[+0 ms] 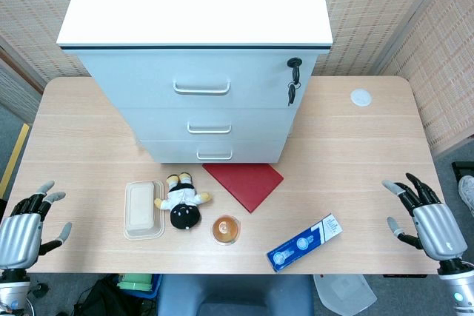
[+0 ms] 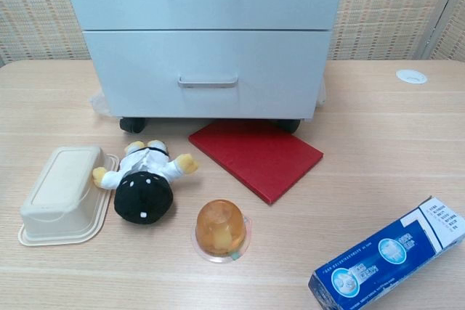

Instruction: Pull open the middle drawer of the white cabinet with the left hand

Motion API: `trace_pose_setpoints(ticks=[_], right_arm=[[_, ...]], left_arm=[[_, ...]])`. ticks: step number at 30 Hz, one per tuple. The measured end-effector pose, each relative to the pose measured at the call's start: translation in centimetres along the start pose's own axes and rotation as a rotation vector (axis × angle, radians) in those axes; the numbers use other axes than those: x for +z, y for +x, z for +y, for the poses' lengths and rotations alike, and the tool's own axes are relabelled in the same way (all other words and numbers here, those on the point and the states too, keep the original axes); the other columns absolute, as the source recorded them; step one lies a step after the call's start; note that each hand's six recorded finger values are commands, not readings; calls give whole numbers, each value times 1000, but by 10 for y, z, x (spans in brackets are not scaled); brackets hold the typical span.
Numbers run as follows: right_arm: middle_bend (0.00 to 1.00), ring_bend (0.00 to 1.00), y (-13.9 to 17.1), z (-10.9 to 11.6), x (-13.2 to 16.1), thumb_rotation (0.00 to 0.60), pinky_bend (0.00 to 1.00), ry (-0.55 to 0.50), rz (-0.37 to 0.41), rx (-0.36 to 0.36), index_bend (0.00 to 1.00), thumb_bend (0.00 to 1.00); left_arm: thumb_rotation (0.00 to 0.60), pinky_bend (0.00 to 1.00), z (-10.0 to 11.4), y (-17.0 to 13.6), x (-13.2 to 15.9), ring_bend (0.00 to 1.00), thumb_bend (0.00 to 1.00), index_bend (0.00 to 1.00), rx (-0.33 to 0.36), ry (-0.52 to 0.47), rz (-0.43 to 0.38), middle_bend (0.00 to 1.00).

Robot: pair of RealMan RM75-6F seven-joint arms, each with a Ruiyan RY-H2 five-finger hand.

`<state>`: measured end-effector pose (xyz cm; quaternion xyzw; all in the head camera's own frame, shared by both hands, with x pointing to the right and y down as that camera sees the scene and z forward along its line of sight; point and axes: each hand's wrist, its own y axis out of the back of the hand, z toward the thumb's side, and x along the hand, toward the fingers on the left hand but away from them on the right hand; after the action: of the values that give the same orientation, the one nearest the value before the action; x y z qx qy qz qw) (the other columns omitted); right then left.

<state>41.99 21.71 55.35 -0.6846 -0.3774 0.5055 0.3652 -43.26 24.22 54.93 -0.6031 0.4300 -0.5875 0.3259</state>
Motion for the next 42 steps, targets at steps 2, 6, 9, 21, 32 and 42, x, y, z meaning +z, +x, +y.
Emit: trace_pose_setpoints(ticks=[2,6,9,21,32,42], right_arm=[[224,106,-2,0,1,600,139,-1,4,-1,174,329],[224,106,-2,-1,0,600,139,-3,-2,0,174,329],[224,106,-2,-3,-1,600,139,-5,-4,0,174,330],[223,106,-5,-2,0,600,139,-10,3,-9,174,334],[224,106,-7,-4,2,600,139,-15,9,-3,174,334],[224,106,-5,-5,0,600,139,-13,2,4,174,334]], left_arm=[[600,219,0,1,0,210,291,236,2,0,0,135],[600,219,-1,2,2,210,291,222,-1,1,-3,135],[600,219,0,2,3,210,291,215,1,2,-11,134],[600,544,11,23,30,367,291,218,29,-43,-126,254],[600,1000,23,52,97,996,404,248,-9,-158,-349,875],[600,1000,31,78,168,1000,501,198,-52,-250,-498,938]])
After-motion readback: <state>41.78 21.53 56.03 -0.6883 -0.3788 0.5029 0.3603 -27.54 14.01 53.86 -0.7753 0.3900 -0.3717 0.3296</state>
